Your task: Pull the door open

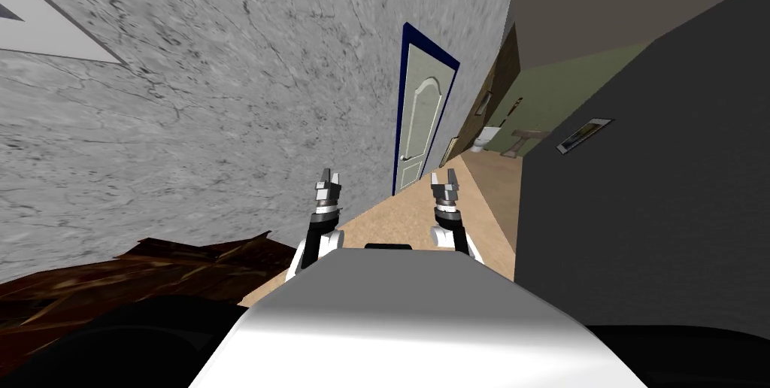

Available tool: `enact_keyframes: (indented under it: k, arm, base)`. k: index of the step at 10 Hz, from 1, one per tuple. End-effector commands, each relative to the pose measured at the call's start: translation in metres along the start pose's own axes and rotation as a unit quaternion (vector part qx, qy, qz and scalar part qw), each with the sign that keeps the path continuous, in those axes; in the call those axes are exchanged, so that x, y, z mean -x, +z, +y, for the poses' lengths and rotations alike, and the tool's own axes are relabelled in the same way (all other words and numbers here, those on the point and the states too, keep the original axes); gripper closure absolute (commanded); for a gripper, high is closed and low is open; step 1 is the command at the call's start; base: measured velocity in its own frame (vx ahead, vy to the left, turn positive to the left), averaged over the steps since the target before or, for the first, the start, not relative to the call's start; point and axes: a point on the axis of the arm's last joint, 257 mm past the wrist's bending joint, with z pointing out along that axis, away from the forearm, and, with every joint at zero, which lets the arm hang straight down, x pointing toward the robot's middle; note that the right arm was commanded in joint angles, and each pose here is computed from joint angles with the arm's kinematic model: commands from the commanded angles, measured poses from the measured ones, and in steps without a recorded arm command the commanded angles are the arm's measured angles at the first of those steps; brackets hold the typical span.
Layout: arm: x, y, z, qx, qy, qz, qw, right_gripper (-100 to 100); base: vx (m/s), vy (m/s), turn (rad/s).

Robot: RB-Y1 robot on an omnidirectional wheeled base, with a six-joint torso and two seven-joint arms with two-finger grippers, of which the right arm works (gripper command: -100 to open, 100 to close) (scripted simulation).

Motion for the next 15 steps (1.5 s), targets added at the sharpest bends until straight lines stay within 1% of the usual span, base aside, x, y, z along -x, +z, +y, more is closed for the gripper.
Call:
enact_keyframes:
  k: [1,8,11,15]
  arm:
    - [0.001,-0.0025,-0.013,-0.01,0.004,0.001,0.9999,-100]
    - [0.006,-0.0141,-0.067,-0.057,0.017,0.001,0.9982,-100]
    - [0.009,-0.0203,-0.09,-0.078,0.022,0.0,0.9967,-100]
    - [0.015,-0.0299,-0.122,-0.107,0.027,-0.003,0.9939,-100]
  base:
    - [0.094,-0.078,0.107]
    - [0.081,-0.082,0.128]
    - [0.069,-0.084,0.138]
    - [0.073,-0.108,0.132]
